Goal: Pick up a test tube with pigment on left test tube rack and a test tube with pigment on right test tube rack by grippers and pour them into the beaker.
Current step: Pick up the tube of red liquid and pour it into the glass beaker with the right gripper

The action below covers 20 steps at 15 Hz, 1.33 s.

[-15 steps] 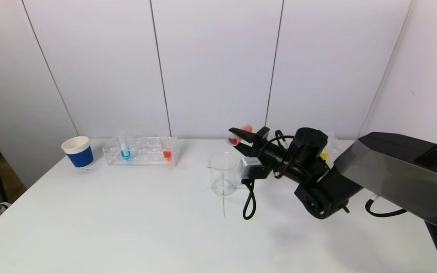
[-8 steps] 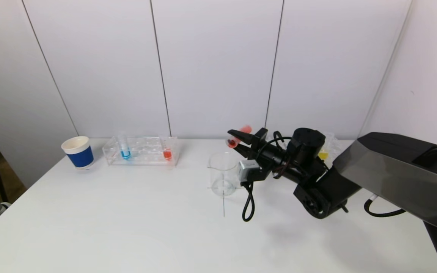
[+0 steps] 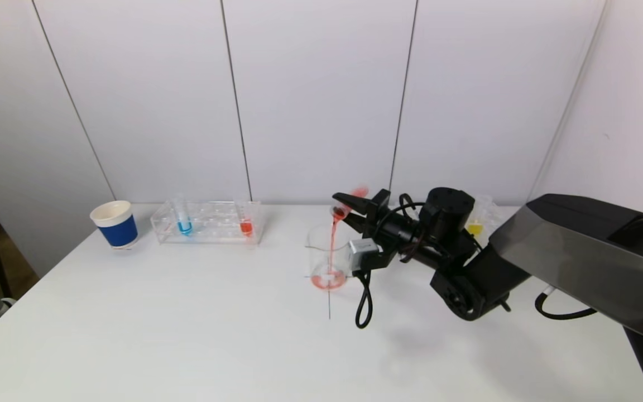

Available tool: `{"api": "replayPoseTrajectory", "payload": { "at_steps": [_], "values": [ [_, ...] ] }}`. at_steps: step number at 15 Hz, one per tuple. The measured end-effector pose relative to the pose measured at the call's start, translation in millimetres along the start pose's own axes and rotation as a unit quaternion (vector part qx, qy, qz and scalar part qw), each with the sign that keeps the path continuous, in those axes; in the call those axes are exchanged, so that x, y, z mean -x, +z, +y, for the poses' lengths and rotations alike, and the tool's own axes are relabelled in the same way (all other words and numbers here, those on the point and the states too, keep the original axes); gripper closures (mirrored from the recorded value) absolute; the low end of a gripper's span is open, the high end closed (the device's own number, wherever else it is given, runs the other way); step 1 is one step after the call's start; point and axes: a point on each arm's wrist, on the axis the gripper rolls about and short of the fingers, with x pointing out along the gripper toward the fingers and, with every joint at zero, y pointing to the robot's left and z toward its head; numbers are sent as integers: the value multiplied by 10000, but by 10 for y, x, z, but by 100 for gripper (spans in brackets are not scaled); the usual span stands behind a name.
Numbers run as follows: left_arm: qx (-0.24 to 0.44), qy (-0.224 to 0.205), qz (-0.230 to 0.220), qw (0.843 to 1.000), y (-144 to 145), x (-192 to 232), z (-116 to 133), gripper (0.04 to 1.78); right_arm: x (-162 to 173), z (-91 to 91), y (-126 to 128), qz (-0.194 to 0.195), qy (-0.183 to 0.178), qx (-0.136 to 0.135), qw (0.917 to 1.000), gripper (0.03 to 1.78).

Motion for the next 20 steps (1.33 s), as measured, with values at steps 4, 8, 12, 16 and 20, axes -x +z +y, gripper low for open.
{"api": "replayPoseTrajectory", "payload": {
  "at_steps": [4, 8, 12, 16, 20],
  "values": [
    [0, -2, 0, 10000, 0, 0, 0, 6, -24, -24, 1, 3, 21, 112, 9999, 132],
    [2, -2, 0, 10000, 0, 0, 0, 6, -45, -52, -6, 23, 22, 236, 9997, 132],
    [-2, -4, 0, 10000, 0, 0, 0, 6, -46, -61, -7, 33, 43, 355, 9994, 132],
    [0, 0, 0, 10000, 0, 0, 0, 6, -49, -65, -14, 47, 59, 507, 9987, 132],
    [0, -4, -2, 10000, 1, 0, 0, 6, -49, -55, -17, 50, 121, 723, 9973, 132]
  ]
}}
